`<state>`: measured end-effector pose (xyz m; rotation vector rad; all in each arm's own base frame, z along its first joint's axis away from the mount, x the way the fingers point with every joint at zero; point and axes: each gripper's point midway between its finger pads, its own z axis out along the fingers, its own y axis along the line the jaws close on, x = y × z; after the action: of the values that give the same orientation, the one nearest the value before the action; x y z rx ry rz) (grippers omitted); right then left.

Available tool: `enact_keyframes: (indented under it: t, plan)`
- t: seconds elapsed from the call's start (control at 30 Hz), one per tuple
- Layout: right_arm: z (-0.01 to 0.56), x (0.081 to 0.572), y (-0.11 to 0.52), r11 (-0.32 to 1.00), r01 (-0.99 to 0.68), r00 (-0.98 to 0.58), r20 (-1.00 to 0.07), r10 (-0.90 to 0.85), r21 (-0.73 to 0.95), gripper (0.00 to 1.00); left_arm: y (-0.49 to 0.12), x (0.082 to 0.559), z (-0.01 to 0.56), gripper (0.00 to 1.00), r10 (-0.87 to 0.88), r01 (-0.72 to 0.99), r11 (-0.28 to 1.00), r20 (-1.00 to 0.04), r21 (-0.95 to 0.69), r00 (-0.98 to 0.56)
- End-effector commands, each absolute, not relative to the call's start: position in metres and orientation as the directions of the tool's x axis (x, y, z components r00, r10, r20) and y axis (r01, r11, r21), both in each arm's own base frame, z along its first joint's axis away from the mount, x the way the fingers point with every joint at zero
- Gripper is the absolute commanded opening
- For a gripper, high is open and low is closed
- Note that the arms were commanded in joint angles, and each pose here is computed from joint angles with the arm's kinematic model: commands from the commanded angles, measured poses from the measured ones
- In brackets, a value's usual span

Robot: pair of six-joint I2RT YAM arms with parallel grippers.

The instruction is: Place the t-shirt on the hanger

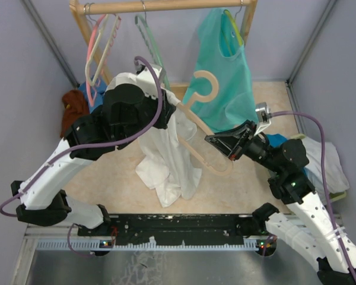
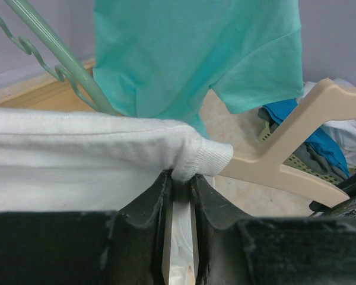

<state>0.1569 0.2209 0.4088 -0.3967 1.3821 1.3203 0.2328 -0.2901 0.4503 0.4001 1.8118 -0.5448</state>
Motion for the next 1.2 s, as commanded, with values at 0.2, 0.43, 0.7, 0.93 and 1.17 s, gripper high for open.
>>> enact_keyframes:
  t: [0.2, 0.43, 0.7, 0.93, 1.17]
  plan:
    - [0.434, 0.149, 0.215, 0.296, -0.872, -0.215, -0.849, 0.482, 0.389, 0.0, -0.281, 0.215, 0.486, 0.15, -0.093, 0.568, 0.786, -0.955, -0.244, -0.281]
    - [0.436, 0.149, 0.217, 0.28, -0.875, -0.223, -0.841, 0.493, 0.396, 0.0, -0.296, 0.202, 0.492, 0.13, -0.112, 0.641, 0.712, -0.947, -0.289, -0.302]
    - [0.442, 0.147, 0.218, 0.256, -0.883, -0.226, -0.833, 0.504, 0.394, 0.0, -0.332, 0.183, 0.5, 0.13, -0.13, 0.747, 0.563, -0.931, -0.353, -0.342]
    - [0.445, 0.146, 0.219, 0.243, -0.886, -0.227, -0.827, 0.514, 0.394, 0.0, -0.355, 0.166, 0.493, 0.13, -0.111, 0.787, 0.472, -0.912, -0.397, -0.394]
    - [0.437, 0.141, 0.216, 0.242, -0.889, -0.221, -0.828, 0.515, 0.388, 0.0, -0.351, 0.165, 0.473, 0.3, -0.032, 0.795, 0.5, -0.925, -0.342, -0.378]
